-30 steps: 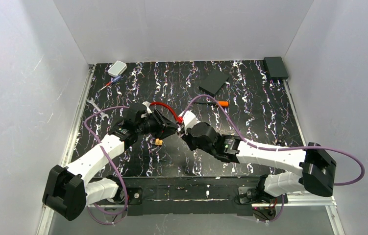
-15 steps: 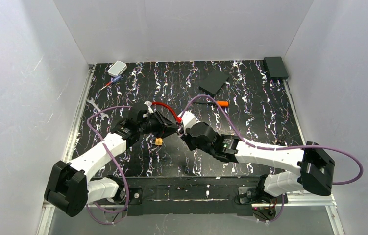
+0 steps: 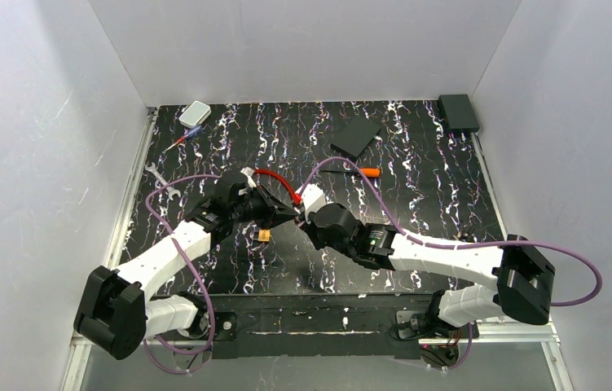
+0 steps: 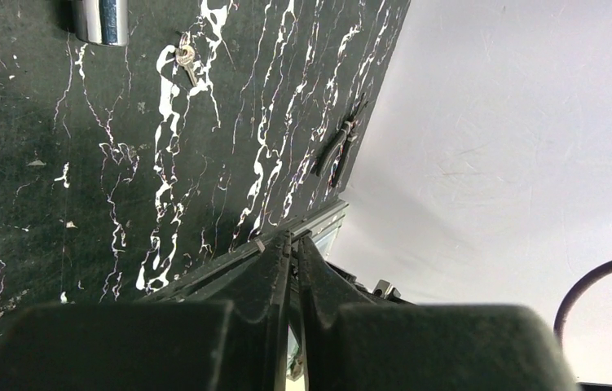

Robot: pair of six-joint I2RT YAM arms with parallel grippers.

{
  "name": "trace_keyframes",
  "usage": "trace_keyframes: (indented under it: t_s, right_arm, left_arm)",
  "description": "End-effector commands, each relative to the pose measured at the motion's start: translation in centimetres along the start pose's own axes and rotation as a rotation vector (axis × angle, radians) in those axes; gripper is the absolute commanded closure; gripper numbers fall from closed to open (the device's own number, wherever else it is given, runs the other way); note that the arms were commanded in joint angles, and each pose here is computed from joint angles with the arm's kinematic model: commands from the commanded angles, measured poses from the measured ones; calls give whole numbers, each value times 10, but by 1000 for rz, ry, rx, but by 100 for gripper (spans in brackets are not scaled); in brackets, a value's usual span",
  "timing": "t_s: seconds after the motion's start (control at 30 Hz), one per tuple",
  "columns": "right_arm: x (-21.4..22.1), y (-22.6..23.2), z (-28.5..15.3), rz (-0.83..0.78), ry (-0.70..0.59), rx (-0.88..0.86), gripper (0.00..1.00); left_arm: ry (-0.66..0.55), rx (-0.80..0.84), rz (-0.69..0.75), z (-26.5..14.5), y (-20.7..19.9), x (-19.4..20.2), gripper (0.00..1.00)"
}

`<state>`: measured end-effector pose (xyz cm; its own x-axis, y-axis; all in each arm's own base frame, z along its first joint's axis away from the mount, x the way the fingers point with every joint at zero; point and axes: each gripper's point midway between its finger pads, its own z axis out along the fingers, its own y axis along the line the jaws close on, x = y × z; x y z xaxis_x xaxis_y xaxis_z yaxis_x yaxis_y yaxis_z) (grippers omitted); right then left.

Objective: Unlock with the key

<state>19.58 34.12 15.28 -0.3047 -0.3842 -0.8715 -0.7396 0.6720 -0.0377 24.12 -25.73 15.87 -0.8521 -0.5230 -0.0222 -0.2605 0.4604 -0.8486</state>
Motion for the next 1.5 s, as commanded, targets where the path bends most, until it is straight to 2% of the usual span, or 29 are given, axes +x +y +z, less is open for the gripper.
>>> trace_keyframes:
  t_s: [0.0, 0.03, 0.1, 0.13, 0.17, 0.2, 0.23, 0.43, 0.63, 0.73, 0.9, 1.0, 1.2, 1.37, 1.47]
  right_arm:
    - [-35, 2, -5, 42, -90, 12, 99]
    - [-36, 1, -6, 45, -91, 18, 99]
    - [-37, 0, -9, 48, -96, 16, 84]
    - [-38, 0, -12, 49, -101, 13, 65]
    - [-40, 0, -15, 50, -107, 9, 41]
    - [-38, -2, -19, 45, -99, 6, 32]
    - [-36, -3, -24, 42, -98, 1, 24]
    - [-54, -5, -66, 90, -234, -68, 5]
    - [-79, -12, -91, 236, -420, -89, 2]
    - [-89, 2, -99, 219, -508, -188, 0]
    - [-100, -6, -101, 226, -562, -184, 0]
    - [-113, -13, -96, 247, -583, -249, 0]
    - [-139, -18, -111, 262, -656, -557, 9]
    - [-150, -18, -111, 247, -668, -651, 9]
    - [-155, -8, -108, 235, -657, -730, 13]
  left_arm:
    - [9, 25, 36, -4, -4, 5, 100]
    - [5, 26, 45, -5, -5, 5, 100]
    - [-1, 34, 68, -7, -9, 4, 100]
    - [-3, 36, 87, -9, -13, 3, 100]
    - [-4, 38, 109, -11, -17, 2, 100]
    - [-8, 35, 134, -14, -21, 1, 100]
    - [-11, 30, 161, -16, -24, 0, 100]
    - [-43, 20, 394, -40, -57, -10, 100]
    - [-73, 49, 595, -59, -86, -18, 100]
    - [-125, 68, 767, -73, -102, -27, 100]
    - [-158, -15, 973, -88, -105, -42, 100]
    - [-129, 36, 1071, -93, -110, -34, 100]
    - [-175, 124, 1228, -99, -103, -26, 100]
    - [-156, 191, 1258, -97, -96, -14, 100]
    - [-133, 259, 1258, -99, -100, -3, 100]
